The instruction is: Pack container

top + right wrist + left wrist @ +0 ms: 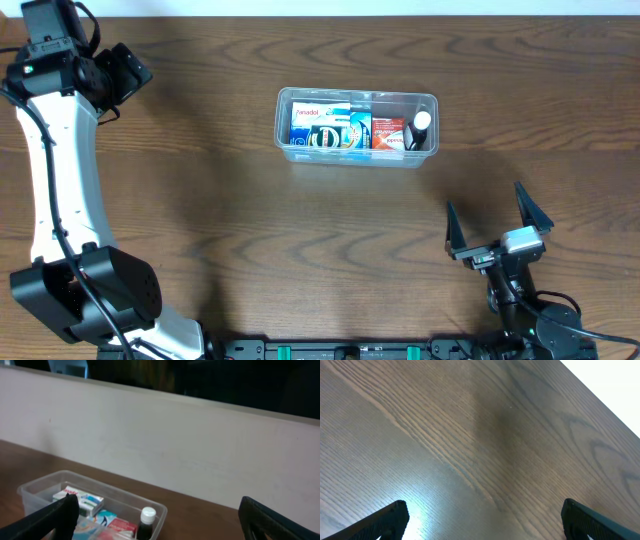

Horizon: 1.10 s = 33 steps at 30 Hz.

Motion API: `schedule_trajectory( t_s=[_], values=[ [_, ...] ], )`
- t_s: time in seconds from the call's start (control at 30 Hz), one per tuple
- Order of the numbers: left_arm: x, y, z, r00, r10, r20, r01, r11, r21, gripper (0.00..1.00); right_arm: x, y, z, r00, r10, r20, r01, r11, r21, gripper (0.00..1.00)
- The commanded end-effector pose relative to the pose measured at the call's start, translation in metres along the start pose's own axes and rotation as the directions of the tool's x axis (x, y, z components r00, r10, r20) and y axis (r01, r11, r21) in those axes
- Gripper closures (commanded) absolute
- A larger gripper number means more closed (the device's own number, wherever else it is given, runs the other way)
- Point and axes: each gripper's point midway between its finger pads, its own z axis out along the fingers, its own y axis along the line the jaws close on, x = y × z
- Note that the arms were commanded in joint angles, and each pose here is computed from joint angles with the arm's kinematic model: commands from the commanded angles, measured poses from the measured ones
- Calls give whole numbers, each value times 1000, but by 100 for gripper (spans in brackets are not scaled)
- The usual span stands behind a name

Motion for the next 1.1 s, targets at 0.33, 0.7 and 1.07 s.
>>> schedule_trajectory(
  t_s=[0.33,0.7,1.07],
  values=[
    [-1,3,1,1000,5,1,-5,1000,-14,2,43,-1,1,998,25,-61,-26,1000,-9,1],
    [-1,3,1,1000,5,1,-5,1000,-14,2,85,-1,-6,972,40,-231,-41,999,1,1],
    [-1,3,1,1000,5,1,-5,1000,-14,2,95,-2,-9,961,44,-274,-44,999,8,1]
  ],
)
